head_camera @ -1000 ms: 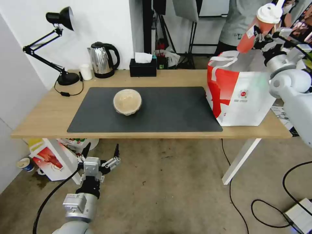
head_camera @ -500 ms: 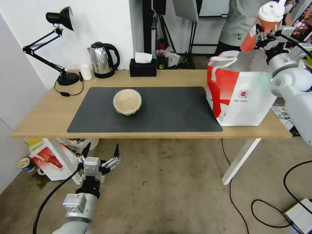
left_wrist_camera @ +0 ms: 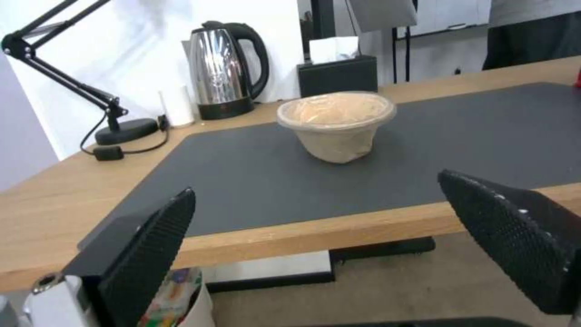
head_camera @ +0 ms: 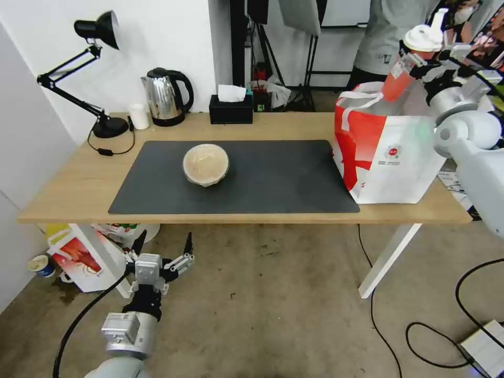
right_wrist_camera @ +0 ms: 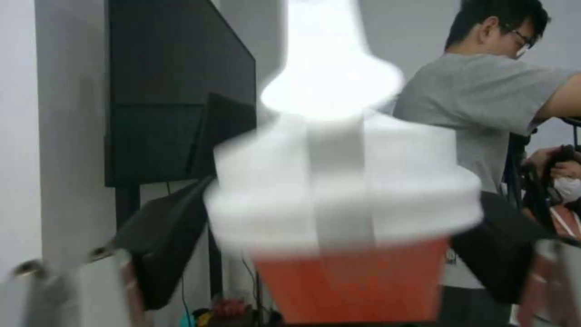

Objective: Pick up the trash from the table and place it into the takeout bag.

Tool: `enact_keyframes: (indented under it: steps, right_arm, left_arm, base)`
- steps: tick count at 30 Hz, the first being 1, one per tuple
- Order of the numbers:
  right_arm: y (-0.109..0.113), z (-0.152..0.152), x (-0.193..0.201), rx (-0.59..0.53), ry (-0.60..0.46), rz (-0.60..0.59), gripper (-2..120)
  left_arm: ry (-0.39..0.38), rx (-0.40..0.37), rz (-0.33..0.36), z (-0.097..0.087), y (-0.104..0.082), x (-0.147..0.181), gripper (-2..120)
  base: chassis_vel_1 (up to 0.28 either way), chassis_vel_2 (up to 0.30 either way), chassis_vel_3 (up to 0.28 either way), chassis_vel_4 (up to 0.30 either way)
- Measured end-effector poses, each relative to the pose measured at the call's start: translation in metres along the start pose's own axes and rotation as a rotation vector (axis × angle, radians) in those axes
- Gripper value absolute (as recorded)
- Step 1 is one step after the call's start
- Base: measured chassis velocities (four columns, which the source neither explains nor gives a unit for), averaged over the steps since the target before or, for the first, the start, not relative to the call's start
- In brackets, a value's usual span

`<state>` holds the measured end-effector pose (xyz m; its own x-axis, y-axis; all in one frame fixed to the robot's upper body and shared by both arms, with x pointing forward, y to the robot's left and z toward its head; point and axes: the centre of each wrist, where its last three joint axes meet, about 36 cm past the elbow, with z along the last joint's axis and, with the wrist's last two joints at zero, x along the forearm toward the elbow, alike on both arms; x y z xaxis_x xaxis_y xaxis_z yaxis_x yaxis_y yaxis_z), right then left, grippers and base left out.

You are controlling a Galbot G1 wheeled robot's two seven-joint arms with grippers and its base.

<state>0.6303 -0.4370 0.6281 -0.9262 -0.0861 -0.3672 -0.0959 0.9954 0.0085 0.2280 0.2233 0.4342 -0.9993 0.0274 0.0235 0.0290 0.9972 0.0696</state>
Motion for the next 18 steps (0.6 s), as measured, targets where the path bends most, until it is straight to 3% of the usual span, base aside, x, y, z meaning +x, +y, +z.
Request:
enact_keyframes:
  steps: [4, 18]
  right_arm:
    - [0.003, 0.0, 0.001, 0.001, 0.004, -0.007, 99]
    - [0.013, 0.004, 0.002, 0.015, 0.026, -0.013, 100]
  left_arm:
    - [0.0, 0.0, 0.0, 0.0, 0.0, 0.0, 100]
    - [0.0, 0.0, 0.0, 0.0, 0.0, 0.0, 100]
  base:
    - [0.0, 0.0, 0.0, 0.0]
    - [0.0, 0.0, 0.0, 0.0]
